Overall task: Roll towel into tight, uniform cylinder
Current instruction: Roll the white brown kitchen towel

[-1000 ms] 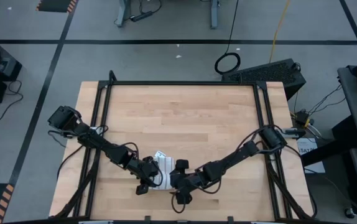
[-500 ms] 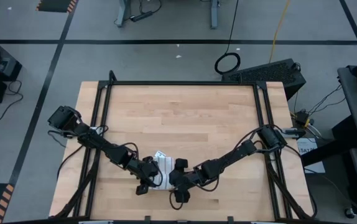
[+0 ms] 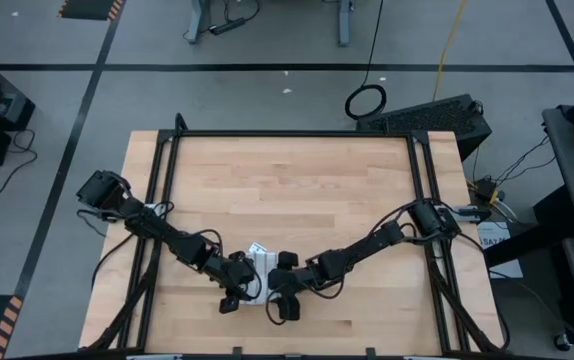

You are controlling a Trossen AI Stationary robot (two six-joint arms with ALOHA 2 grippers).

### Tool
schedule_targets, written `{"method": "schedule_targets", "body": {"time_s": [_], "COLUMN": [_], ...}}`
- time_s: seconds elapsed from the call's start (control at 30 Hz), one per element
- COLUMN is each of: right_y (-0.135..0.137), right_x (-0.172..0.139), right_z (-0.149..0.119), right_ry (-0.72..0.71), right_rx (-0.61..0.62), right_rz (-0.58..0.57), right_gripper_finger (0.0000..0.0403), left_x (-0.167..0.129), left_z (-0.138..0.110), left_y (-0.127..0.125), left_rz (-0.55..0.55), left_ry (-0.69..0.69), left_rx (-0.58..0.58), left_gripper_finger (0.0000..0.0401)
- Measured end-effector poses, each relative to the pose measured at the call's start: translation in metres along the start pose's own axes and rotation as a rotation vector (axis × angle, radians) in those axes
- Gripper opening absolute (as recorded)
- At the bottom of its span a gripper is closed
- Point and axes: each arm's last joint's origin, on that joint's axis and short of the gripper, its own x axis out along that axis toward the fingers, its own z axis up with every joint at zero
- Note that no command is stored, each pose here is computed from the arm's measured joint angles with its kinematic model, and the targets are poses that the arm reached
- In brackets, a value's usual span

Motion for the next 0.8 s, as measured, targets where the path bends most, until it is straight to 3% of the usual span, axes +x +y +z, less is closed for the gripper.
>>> {"method": "schedule_targets", "body": {"time_s": [0.27,0.6,0.7,0.8], "right_y": [-0.004,-0.003,-0.005,-0.010], "right_x": [0.001,0.001,0.001,0.002], "right_z": [0.001,0.000,0.001,0.003], "right_ry": [0.004,0.018,0.021,0.030], "right_rx": [0.051,0.084,0.104,0.169], "right_rz": [0.004,0.025,0.027,0.050], "right_gripper_finger": [0.0222,0.0164,0.0152,0.0141], "left_x": [-0.012,-0.074,-0.090,-0.093], "left_z": [0.002,0.008,0.006,-0.003], "left_y": [-0.003,-0.008,-0.021,-0.035], "left_rz": [-0.013,-0.041,-0.073,-0.018], "left_ry": [-0.004,-0.048,-0.128,-0.198], "left_rx": [-0.077,-0.163,-0.120,-0.019], "left_gripper_finger": [0.0215,0.0297,0.0305,0.0306]}}
